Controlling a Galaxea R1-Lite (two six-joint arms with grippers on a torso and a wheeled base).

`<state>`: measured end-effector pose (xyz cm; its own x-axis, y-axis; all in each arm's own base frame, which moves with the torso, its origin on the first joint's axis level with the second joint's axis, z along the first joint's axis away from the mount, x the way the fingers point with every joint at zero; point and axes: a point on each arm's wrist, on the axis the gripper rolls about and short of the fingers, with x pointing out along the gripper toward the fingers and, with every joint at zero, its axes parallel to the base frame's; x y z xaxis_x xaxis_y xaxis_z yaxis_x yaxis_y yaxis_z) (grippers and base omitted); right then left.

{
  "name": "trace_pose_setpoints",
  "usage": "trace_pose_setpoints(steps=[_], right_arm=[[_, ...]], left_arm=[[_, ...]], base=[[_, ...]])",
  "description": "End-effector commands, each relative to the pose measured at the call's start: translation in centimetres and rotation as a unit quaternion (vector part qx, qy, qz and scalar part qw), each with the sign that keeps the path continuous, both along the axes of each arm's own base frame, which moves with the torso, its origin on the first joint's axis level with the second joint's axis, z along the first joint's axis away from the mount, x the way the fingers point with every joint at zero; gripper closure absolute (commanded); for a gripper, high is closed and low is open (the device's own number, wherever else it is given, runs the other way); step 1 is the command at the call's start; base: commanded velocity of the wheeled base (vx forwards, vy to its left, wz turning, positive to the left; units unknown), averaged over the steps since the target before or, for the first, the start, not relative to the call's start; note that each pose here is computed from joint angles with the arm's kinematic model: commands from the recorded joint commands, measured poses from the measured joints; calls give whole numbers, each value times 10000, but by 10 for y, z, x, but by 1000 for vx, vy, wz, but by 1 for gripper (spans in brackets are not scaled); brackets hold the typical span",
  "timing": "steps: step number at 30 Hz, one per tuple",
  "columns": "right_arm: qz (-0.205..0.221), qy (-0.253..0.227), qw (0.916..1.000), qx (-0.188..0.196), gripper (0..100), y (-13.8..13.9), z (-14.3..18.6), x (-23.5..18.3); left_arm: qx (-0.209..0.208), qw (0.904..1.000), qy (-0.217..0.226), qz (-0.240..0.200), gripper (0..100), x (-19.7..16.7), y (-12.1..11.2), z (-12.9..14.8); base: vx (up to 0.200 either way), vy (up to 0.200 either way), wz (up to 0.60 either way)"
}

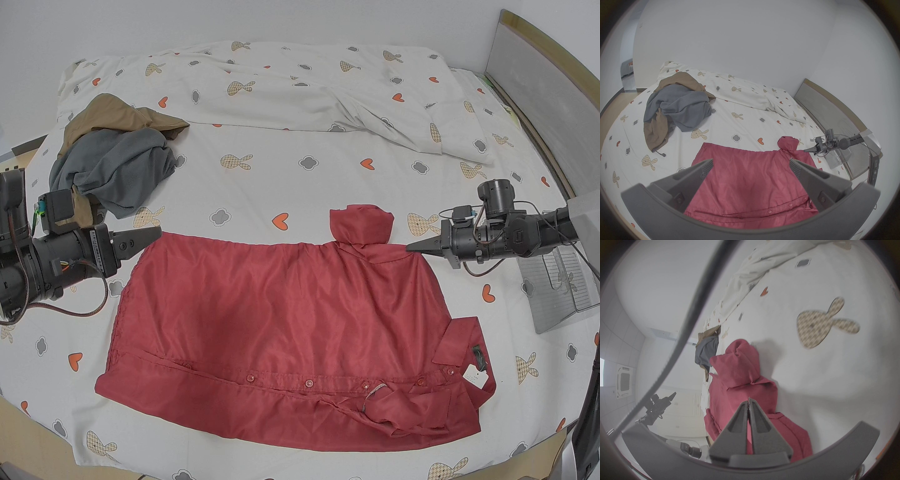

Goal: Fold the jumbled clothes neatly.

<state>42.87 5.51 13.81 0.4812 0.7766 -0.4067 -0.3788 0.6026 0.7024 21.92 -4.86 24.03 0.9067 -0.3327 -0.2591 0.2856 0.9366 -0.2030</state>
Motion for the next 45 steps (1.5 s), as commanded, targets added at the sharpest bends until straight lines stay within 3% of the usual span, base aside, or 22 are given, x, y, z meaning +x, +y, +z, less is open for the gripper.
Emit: trace_pose_setpoints(steps=[1, 12, 13, 19, 24, 28, 29, 35, 45], right_arm=[[-226, -254, 9994, 21, 100, -20, 20, -2], [-319, -125, 9994, -15, 100, -28, 13, -1], [-322, -116, 9994, -24, 0, -28, 12, -1], [-288, -187, 9994, -37, 0, -25, 11, 0], [-458, -619, 9967, -245, 0, -20, 22, 3], [-575, -819, 9938, -490, 0, 6, 26, 5], [-683, -861, 9916, -674, 0, 23, 26, 5], [-723, -1092, 9876, -866, 0, 56, 29, 8], [-613, -1542, 9798, -1118, 0, 62, 37, 11]], left_arm=[[0, 10000, 3, 0, 0, 0, 0, 0], [7, 10000, 0, -2, 0, 0, 0, 0], [7, 10000, 0, -2, 0, 0, 0, 0], [7, 10000, 0, 5, 0, 0, 0, 0], [17, 10000, 13, -4, 0, 0, 0, -1], [17, 10000, 13, -4, 0, 0, 0, -1], [30, 10000, 40, -6, 0, 0, 0, -3], [27, 10000, 25, -6, 0, -1, 0, -2], [22, 10000, 2, -6, 0, -4, 1, -2]], base=[[0, 0, 0], [0, 0, 0], [0, 0, 0], [0, 0, 0], [0, 0, 0], [0, 0, 0], [0, 0, 0], [0, 0, 0], [0, 0, 0]])
